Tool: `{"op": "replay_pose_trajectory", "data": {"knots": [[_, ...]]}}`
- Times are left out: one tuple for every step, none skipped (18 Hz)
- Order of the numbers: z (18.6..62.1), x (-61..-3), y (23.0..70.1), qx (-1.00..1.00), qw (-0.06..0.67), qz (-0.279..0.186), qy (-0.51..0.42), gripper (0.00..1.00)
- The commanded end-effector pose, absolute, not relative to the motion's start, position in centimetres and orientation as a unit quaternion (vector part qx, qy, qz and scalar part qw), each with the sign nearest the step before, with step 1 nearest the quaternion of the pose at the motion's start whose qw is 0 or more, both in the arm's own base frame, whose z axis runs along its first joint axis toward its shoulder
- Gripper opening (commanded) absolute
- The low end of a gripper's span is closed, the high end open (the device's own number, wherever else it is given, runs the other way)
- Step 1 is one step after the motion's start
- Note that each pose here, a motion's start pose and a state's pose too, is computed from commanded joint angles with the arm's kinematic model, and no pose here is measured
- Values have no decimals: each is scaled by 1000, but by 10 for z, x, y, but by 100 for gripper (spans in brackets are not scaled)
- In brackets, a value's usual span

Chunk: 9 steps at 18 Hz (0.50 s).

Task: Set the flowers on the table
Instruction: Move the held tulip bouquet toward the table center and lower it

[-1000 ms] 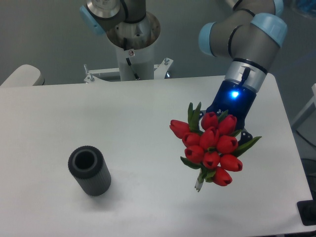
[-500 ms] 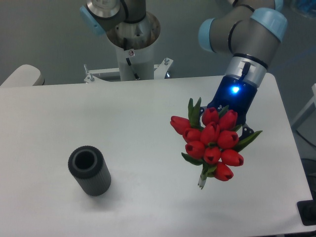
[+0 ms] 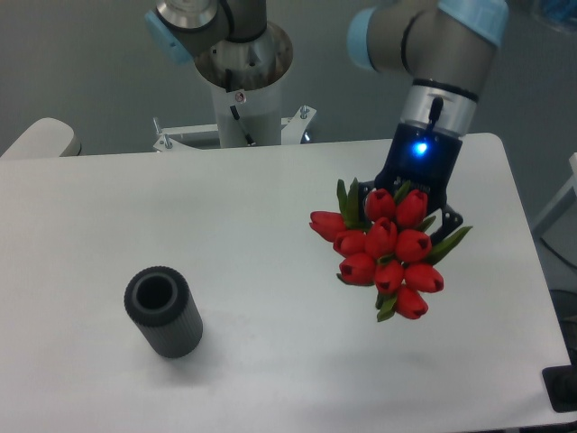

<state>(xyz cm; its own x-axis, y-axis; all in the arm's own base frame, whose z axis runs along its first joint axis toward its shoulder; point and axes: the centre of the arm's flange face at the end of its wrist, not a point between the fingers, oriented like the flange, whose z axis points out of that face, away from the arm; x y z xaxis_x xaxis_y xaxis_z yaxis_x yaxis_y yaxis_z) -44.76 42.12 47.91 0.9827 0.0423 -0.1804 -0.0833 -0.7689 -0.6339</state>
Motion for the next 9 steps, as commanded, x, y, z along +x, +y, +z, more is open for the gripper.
{"op": "replay_pose_trajectory", "data": {"knots": [[477, -439, 425, -945, 310, 106, 26, 32], [473, -432, 427, -953, 277, 117, 33, 32], [465, -425, 431, -962, 240, 123, 34, 32], [459, -415, 438, -969, 206, 134, 40, 32], [453, -405, 445, -973, 172, 148, 47, 32], [443, -402, 447, -977, 134, 158, 48, 32], [436, -396, 452, -979, 105, 169, 53, 32], [428, -386, 459, -979, 88, 172, 62, 32], [421, -382, 464, -979, 76, 176, 67, 32]]}}
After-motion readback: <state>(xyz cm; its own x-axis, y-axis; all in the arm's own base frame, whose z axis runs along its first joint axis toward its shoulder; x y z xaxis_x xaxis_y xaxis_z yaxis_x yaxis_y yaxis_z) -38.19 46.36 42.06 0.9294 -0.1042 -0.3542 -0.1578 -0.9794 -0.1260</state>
